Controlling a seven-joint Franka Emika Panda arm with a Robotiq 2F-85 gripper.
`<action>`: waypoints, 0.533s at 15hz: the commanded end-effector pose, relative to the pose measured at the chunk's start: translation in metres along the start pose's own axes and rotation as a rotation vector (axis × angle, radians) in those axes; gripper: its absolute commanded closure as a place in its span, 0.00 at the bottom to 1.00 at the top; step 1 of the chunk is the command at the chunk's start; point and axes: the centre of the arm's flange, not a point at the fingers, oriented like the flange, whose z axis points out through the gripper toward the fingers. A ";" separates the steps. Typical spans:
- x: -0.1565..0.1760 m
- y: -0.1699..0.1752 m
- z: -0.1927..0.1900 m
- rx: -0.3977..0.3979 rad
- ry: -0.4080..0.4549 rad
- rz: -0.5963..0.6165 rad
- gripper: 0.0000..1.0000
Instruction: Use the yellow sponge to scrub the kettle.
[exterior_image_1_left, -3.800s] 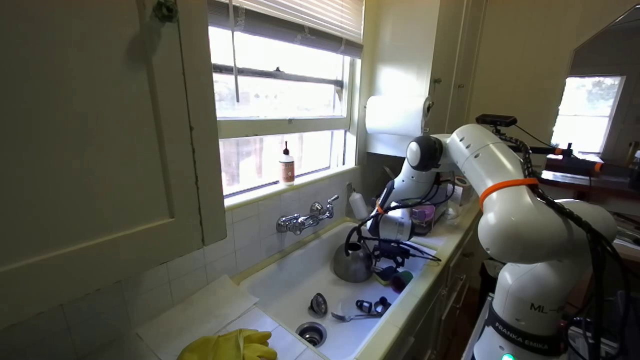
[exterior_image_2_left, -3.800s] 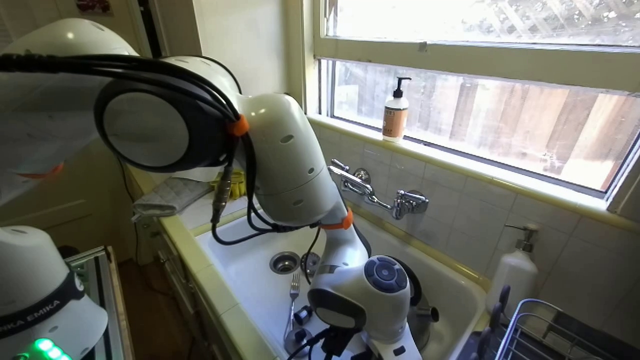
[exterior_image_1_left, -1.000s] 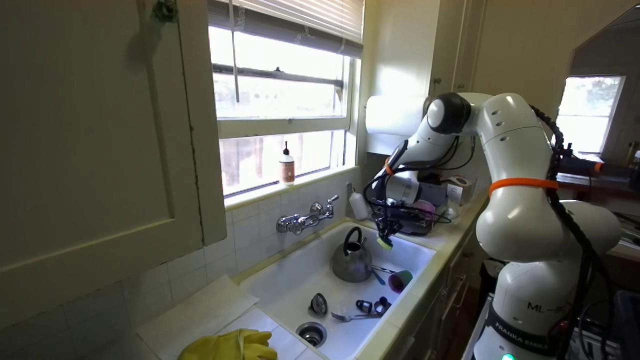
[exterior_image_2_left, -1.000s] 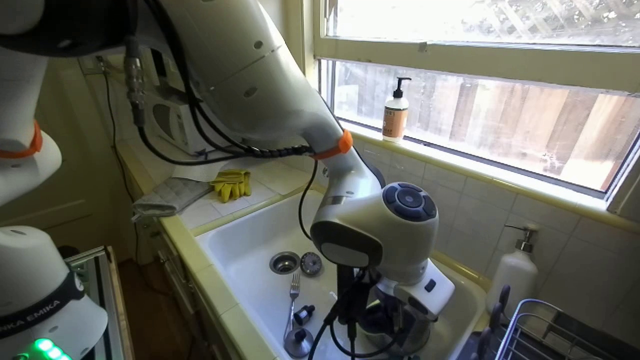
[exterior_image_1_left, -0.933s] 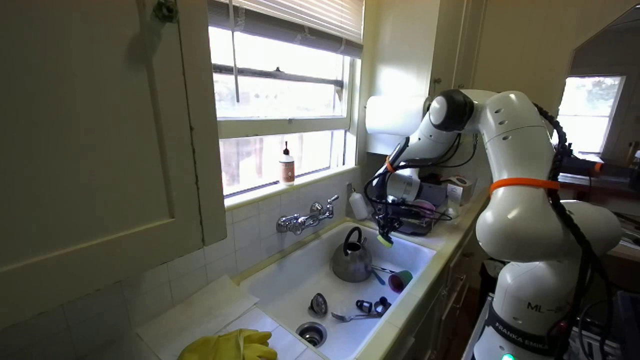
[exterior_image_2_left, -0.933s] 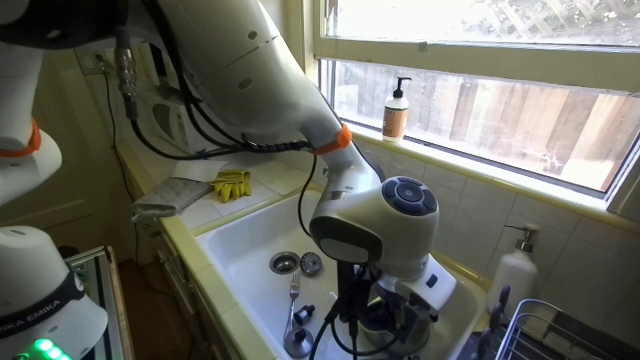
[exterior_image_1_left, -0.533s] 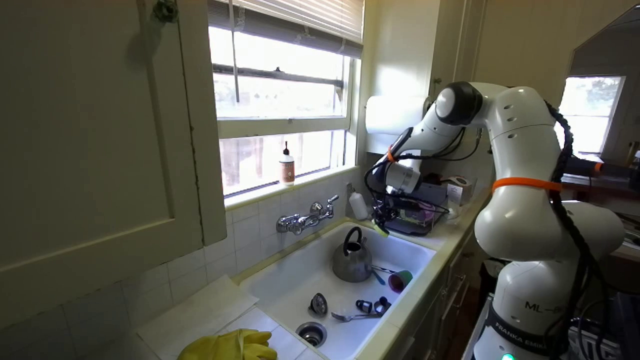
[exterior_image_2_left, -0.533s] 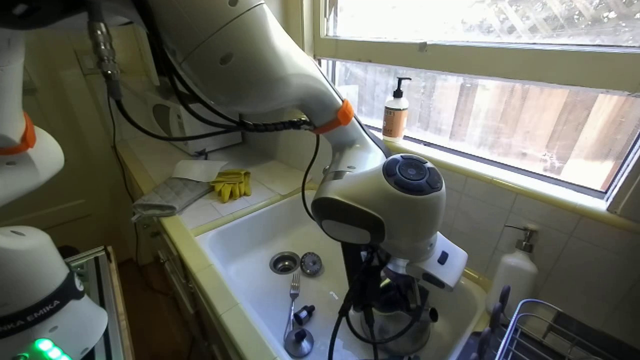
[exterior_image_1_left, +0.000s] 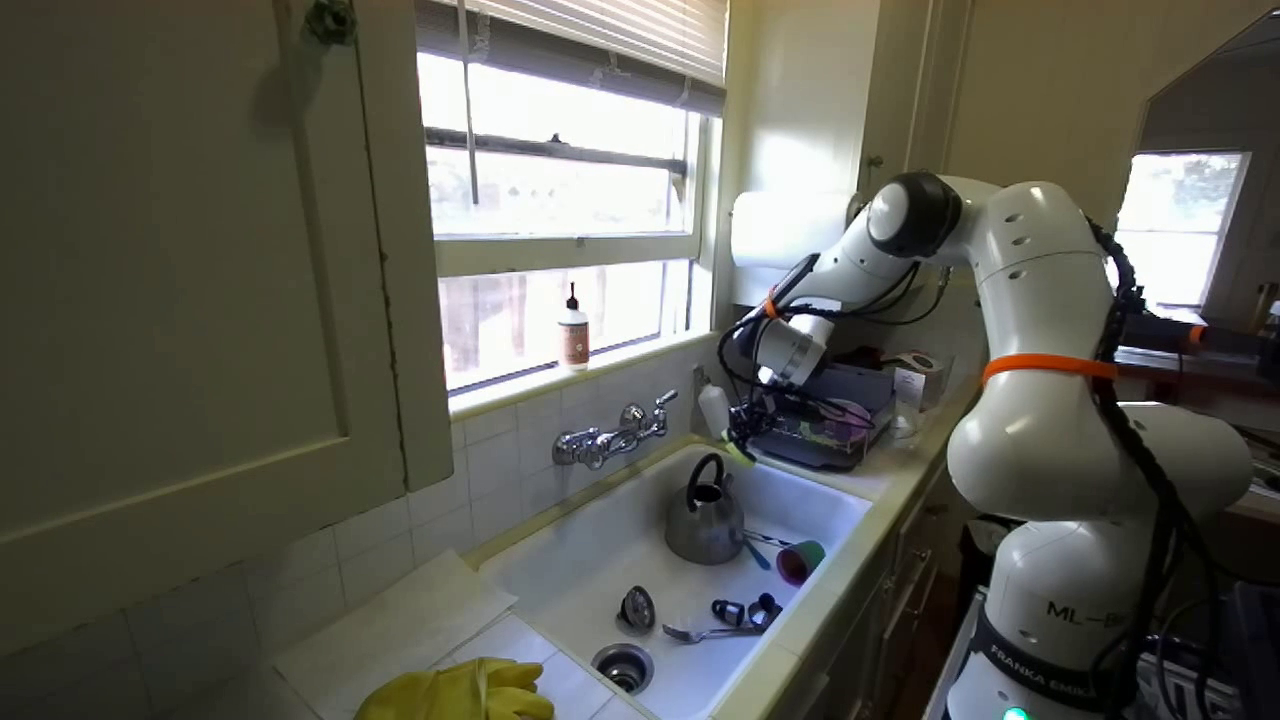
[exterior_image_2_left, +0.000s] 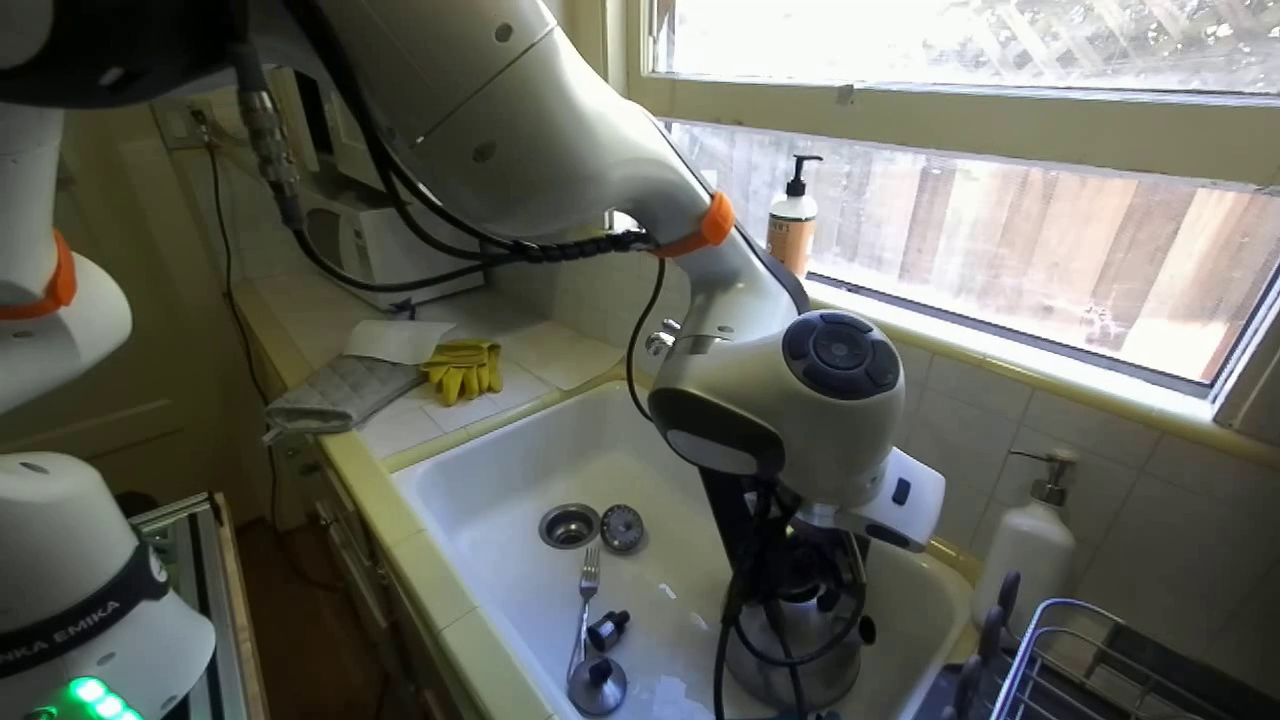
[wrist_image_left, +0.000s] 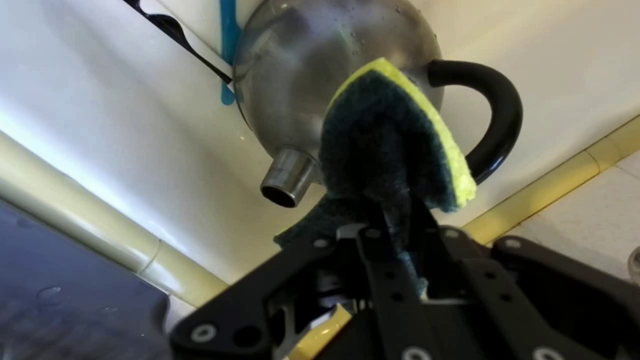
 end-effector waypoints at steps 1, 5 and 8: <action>0.012 0.013 0.020 0.033 0.042 0.039 0.96; 0.022 0.016 0.034 0.053 0.049 0.074 0.96; 0.027 0.009 0.040 0.065 0.055 0.067 0.96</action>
